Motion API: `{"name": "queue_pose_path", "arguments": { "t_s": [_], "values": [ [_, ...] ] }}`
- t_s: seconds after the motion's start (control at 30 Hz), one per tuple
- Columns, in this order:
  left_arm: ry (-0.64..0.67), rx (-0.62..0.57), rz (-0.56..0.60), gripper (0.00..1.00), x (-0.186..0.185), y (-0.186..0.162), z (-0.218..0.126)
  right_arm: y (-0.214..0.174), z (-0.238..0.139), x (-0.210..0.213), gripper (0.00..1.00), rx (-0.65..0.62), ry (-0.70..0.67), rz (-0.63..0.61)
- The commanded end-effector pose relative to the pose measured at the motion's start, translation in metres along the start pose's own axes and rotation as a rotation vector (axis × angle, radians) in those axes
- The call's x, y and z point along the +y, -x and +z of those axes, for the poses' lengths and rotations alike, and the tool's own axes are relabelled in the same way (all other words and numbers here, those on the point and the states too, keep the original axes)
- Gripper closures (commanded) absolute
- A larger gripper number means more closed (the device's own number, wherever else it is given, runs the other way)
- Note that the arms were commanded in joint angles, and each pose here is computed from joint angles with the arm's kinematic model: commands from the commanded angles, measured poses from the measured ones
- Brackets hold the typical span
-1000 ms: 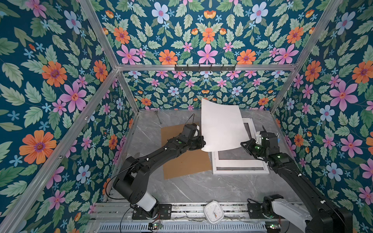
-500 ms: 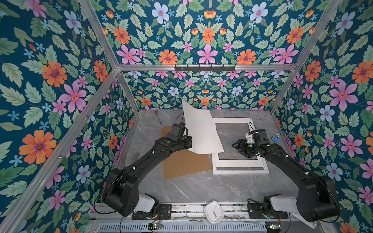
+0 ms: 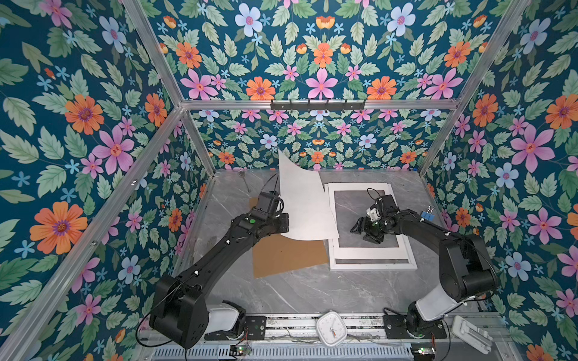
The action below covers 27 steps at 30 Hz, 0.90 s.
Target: Put the photo into the frame
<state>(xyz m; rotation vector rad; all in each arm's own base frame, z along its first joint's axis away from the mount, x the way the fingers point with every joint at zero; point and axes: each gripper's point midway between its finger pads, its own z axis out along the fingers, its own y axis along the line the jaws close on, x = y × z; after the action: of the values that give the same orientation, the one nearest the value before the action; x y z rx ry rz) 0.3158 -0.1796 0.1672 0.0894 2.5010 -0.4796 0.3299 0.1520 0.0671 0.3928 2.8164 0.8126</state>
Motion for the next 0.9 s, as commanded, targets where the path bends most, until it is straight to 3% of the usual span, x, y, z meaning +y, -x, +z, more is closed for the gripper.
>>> {"name": "queue_pose_path", "arguments": {
  "t_s": [0.0, 0.37, 0.87],
  "values": [
    [0.002, 0.000, 0.013, 1.00, 0.001, -0.001, -0.002, -0.004, 0.004, -0.009, 0.30, 0.007, -0.069, -0.039],
    [0.065, -0.010, 0.039, 1.00, 0.011, 0.010, -0.021, -0.015, 0.013, -0.015, 0.31, 0.018, -0.145, -0.083],
    [0.058, -0.003, 0.033, 1.00, 0.013, 0.006, -0.017, -0.033, 0.012, -0.021, 0.33, 0.033, -0.155, -0.085]
  ]
}}
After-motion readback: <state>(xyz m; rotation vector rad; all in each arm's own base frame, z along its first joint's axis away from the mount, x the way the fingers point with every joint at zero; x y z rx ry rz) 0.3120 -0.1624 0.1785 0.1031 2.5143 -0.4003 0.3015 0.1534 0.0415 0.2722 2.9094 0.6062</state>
